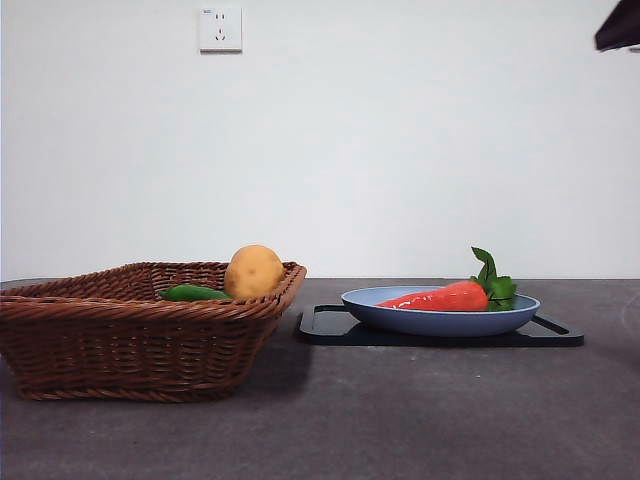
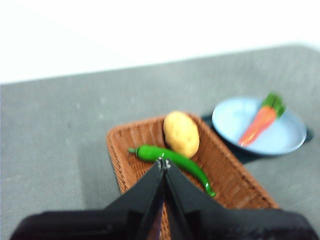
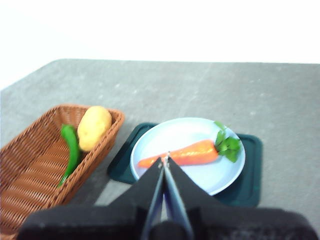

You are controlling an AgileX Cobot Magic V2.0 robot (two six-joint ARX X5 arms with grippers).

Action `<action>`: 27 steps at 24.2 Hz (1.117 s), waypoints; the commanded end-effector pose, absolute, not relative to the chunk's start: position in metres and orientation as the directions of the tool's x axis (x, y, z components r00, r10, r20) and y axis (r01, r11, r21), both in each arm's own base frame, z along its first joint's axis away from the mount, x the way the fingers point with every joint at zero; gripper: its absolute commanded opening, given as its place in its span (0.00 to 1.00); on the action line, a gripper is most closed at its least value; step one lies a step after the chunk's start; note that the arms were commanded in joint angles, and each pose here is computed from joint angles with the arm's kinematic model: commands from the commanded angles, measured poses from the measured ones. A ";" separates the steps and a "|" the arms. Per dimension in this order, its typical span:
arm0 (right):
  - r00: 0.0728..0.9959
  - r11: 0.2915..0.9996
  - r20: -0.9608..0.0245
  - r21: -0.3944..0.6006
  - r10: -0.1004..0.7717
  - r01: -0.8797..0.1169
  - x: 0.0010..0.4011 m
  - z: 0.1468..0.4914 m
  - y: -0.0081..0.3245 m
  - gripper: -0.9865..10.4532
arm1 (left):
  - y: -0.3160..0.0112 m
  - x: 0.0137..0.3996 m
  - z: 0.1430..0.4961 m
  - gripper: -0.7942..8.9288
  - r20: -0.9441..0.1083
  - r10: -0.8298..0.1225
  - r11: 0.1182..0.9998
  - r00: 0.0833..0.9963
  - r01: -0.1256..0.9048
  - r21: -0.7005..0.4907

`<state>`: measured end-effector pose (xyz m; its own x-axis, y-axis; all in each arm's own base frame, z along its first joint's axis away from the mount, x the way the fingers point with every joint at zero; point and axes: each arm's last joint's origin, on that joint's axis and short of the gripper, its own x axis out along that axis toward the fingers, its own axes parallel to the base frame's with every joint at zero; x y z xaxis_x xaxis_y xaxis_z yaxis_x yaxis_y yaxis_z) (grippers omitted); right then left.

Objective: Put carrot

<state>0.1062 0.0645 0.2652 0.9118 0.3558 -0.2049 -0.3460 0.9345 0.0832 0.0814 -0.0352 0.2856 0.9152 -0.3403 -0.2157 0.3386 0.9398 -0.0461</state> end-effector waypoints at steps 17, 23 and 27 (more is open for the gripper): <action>0.955 0.969 -0.170 0.078 0.244 -0.234 0.107 0.269 0.062 0.09 | -0.027 0.062 0.284 0.09 -0.196 -0.348 0.937 0.917 0.332 -0.114; 0.955 0.969 -0.170 0.078 0.245 -0.235 0.107 0.269 0.062 0.09 | -0.019 0.057 0.284 0.09 -0.172 -0.266 0.961 0.948 0.275 0.026; 0.955 0.969 -0.170 0.077 0.243 -0.233 0.107 0.270 0.062 0.09 | -0.009 0.053 0.275 0.09 -0.107 -0.122 0.991 0.987 0.127 0.042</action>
<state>0.1074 0.0611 0.2667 0.9531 0.2400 -0.1847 -0.2320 0.9706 0.0641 0.0525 -0.0112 0.2780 0.9797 -0.1618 -0.1180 0.1635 0.9865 0.0047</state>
